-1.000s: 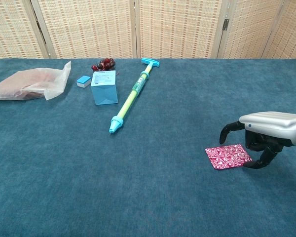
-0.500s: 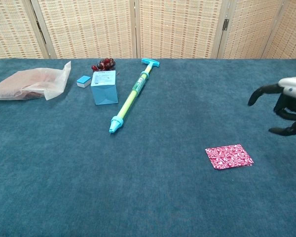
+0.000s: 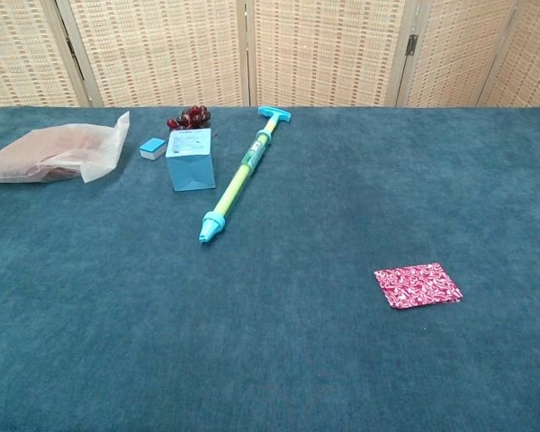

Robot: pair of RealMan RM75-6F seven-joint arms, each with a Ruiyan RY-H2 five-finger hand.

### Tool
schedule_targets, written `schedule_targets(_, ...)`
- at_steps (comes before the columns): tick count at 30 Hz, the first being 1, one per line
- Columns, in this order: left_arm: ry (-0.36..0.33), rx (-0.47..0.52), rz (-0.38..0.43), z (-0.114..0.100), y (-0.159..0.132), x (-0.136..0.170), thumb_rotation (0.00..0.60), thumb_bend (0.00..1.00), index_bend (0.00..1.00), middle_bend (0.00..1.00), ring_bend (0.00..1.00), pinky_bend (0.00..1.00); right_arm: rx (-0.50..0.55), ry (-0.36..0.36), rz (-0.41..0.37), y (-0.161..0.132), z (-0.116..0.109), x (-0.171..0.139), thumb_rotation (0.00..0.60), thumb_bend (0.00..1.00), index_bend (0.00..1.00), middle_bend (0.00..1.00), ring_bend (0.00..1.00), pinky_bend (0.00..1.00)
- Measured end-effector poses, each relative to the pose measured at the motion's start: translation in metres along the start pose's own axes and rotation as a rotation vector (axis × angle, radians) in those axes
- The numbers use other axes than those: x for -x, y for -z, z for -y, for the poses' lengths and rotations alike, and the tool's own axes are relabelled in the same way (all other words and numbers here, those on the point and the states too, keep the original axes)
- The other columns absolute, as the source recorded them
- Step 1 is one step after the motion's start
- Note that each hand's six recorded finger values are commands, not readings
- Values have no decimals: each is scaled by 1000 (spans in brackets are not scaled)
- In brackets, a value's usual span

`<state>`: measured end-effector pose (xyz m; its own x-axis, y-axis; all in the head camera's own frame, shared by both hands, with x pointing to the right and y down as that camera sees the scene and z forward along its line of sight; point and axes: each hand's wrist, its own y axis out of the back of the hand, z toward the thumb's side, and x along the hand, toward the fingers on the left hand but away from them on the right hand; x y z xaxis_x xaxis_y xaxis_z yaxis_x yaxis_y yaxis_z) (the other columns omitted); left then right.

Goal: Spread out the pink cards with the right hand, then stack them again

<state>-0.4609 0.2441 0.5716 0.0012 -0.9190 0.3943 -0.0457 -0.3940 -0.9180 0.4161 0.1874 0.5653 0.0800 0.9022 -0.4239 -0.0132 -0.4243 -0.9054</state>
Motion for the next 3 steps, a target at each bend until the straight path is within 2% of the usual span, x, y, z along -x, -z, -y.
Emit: schedule_targets(3, -8, -2, 6, -1, -4, 0, 600, 256, 157, 38, 48, 127, 12, 5, -6, 4, -3, -14, 600, 266, 0, 6, 0, 0)
